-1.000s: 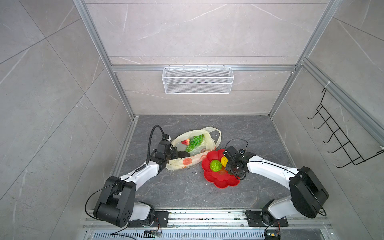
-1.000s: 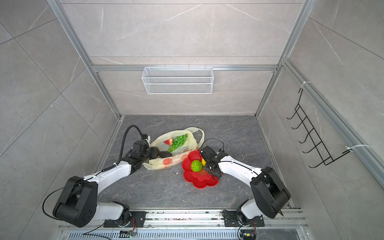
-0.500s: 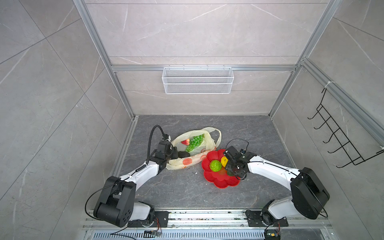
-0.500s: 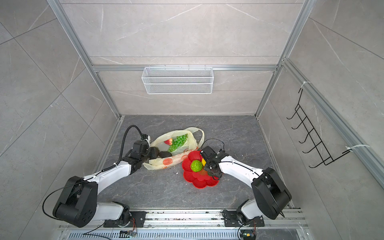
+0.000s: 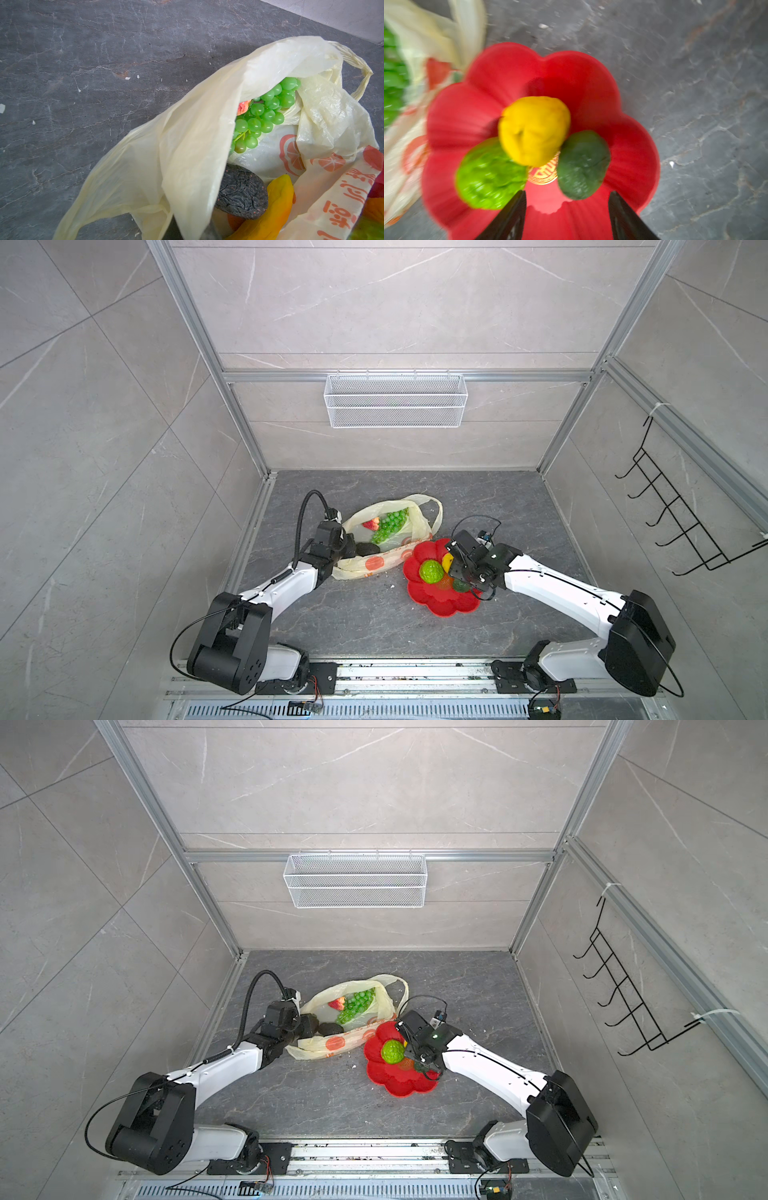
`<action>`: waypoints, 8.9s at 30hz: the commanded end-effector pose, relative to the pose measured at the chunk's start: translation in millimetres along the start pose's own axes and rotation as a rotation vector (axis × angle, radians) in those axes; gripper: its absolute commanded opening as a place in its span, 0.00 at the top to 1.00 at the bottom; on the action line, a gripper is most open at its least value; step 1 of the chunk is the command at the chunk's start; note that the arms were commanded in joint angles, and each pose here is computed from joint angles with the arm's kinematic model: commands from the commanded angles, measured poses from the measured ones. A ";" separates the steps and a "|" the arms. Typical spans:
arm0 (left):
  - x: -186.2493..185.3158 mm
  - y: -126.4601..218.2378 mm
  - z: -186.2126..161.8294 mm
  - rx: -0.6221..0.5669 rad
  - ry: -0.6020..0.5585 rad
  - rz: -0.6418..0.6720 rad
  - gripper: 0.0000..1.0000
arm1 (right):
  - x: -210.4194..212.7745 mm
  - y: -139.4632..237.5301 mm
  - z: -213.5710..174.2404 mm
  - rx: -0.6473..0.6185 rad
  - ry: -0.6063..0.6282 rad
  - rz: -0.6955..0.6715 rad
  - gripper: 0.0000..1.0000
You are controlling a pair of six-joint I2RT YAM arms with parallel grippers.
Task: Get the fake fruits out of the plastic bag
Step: 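Lower the lime into the red plate and open the right gripper, then move the right gripper into the bag and grasp the dark brown fruit, then lift the dark brown fruit out and lower it into the red plate, then release the dark fruit and move the right gripper back toward the bag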
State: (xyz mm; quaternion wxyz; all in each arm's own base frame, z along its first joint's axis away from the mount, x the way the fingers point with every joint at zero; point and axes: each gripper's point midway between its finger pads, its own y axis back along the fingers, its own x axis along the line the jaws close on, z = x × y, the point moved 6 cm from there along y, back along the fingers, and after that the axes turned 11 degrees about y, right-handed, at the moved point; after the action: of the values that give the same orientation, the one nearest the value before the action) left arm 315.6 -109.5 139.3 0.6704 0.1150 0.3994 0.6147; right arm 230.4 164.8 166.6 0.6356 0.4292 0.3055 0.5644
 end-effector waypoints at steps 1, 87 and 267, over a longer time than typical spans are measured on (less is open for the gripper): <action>-12.0 4.2 15.9 -0.047 -0.021 -0.034 0.97 | 14.7 17.8 14.8 -0.071 0.079 0.009 0.35; 27.1 -1.1 -9.2 0.063 0.166 0.066 0.92 | 263.5 -90.1 26.5 0.006 1.005 0.193 0.22; 18.8 43.3 10.2 0.197 0.181 0.296 0.28 | 237.2 -54.2 -0.9 -0.090 0.466 0.529 0.33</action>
State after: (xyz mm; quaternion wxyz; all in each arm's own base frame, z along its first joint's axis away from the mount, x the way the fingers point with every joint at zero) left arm 288.6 -79.1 171.3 0.5316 0.1268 0.5075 0.6662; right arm 292.5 396.5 145.5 0.4057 0.3045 0.2961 0.8093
